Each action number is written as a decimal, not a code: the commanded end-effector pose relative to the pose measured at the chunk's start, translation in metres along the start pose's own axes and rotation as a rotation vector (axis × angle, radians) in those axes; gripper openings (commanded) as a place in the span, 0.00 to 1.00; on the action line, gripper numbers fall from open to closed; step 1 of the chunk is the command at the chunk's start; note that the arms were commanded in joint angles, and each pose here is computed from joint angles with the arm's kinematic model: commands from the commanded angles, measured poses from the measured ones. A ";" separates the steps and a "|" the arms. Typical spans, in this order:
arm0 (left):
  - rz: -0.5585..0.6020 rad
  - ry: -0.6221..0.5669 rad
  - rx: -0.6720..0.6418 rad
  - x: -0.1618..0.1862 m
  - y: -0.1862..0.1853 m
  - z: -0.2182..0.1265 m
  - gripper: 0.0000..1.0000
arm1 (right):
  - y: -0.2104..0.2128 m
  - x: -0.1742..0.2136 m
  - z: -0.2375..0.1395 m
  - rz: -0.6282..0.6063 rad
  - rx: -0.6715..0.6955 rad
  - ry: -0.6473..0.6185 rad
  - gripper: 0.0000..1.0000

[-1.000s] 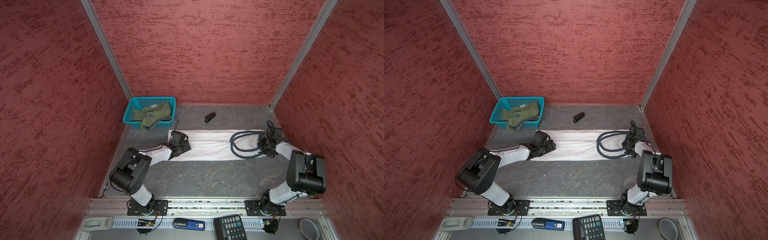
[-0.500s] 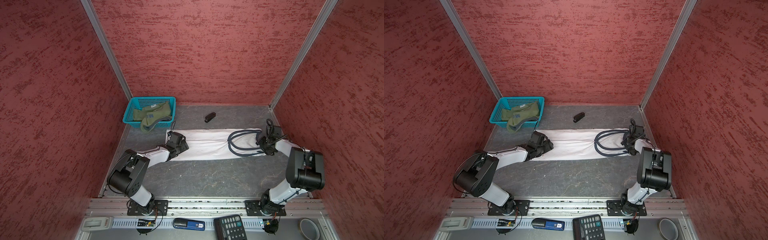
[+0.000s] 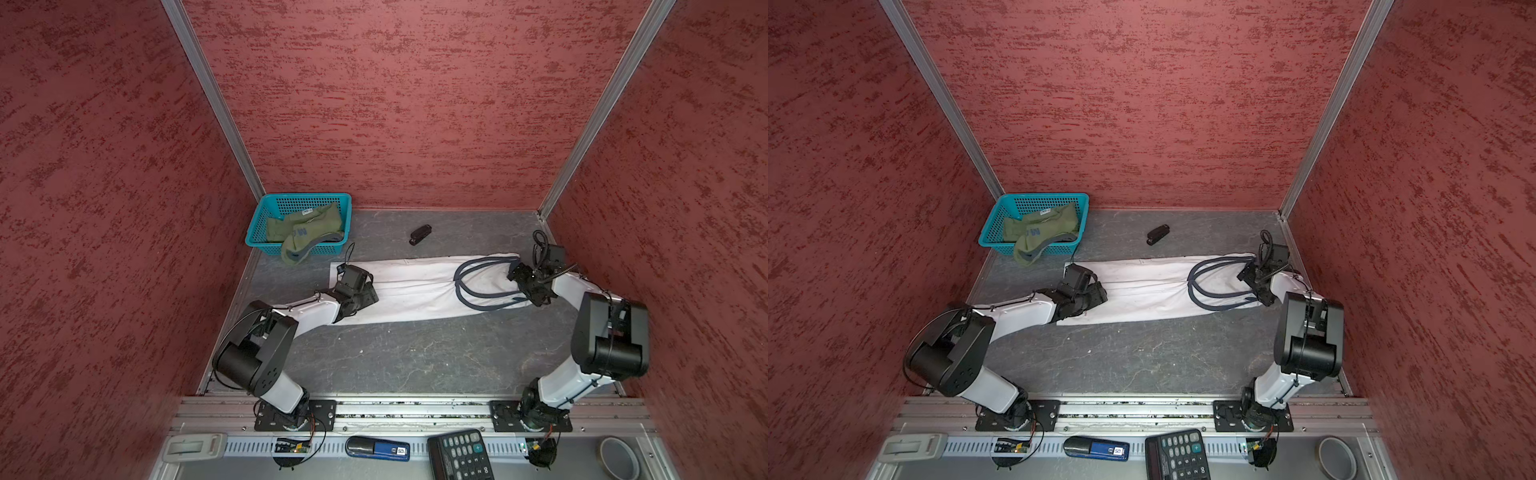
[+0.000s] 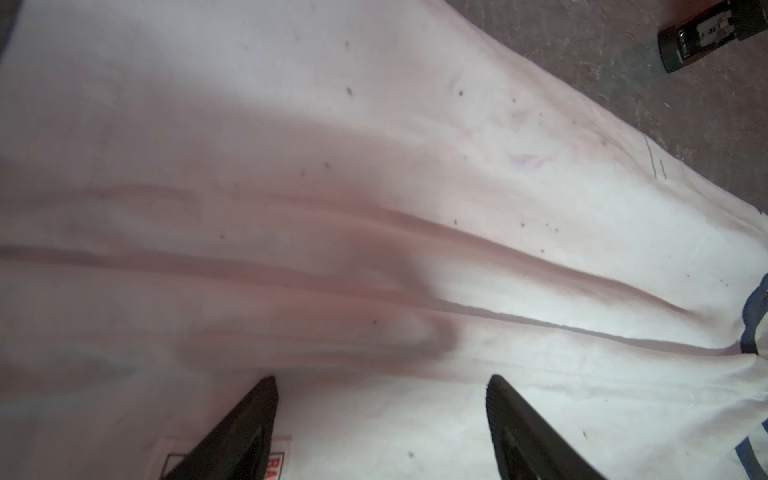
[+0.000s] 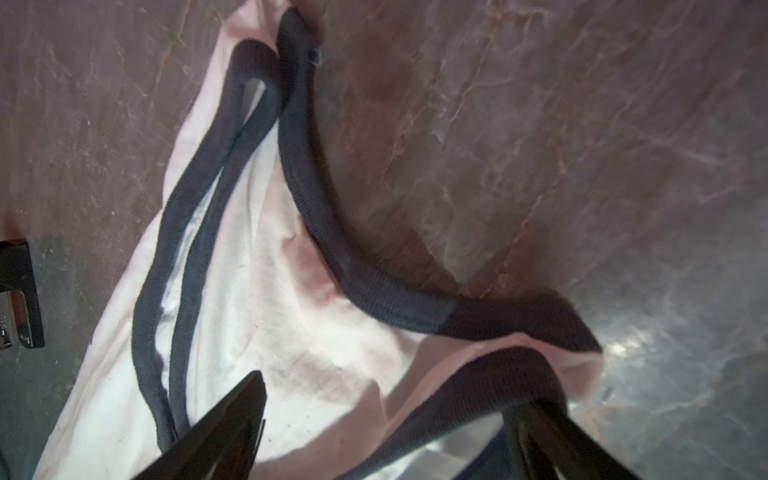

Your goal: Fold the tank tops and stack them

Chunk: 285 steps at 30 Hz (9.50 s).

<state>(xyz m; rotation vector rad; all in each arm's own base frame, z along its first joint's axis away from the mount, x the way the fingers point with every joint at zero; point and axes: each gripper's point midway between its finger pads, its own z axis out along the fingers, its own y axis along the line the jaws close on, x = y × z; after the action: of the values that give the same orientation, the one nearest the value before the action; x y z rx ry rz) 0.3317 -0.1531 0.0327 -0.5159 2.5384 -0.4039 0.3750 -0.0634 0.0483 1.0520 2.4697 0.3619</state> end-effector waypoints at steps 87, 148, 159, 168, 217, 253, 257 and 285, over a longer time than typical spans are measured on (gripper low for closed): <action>0.354 0.243 -0.018 0.071 -0.025 -0.043 0.87 | 0.107 0.097 -0.006 -0.421 -0.062 0.054 0.81; 0.342 0.483 0.156 0.162 -0.046 -0.070 0.73 | -0.044 0.318 -0.129 -0.241 0.003 0.395 0.72; 0.382 0.539 0.148 0.185 -0.048 -0.070 0.64 | -0.056 0.337 -0.115 -0.194 -0.029 0.453 0.56; 0.406 0.564 0.157 0.197 -0.055 -0.070 0.48 | -0.058 0.344 -0.106 -0.190 -0.038 0.471 0.31; 0.209 0.191 0.479 -0.032 -0.308 0.020 0.09 | 0.096 0.024 -0.084 -0.136 -0.328 -0.131 0.00; 0.110 0.163 0.369 -0.051 -0.304 0.101 0.20 | 0.088 -0.009 0.007 -0.051 -0.277 -0.041 0.17; 0.119 0.156 0.377 -0.059 -0.306 0.089 0.35 | 0.083 -0.014 -0.001 -0.052 -0.243 -0.071 0.43; 0.402 0.251 0.223 0.048 -0.252 0.061 0.64 | 0.097 0.008 0.027 -0.181 -0.251 0.014 0.52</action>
<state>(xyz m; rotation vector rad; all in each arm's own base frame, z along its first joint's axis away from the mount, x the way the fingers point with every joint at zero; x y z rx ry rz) 0.3962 -0.4207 0.0743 0.1798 2.6788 -0.6661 0.4221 0.0099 0.0524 0.7632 2.4695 0.5861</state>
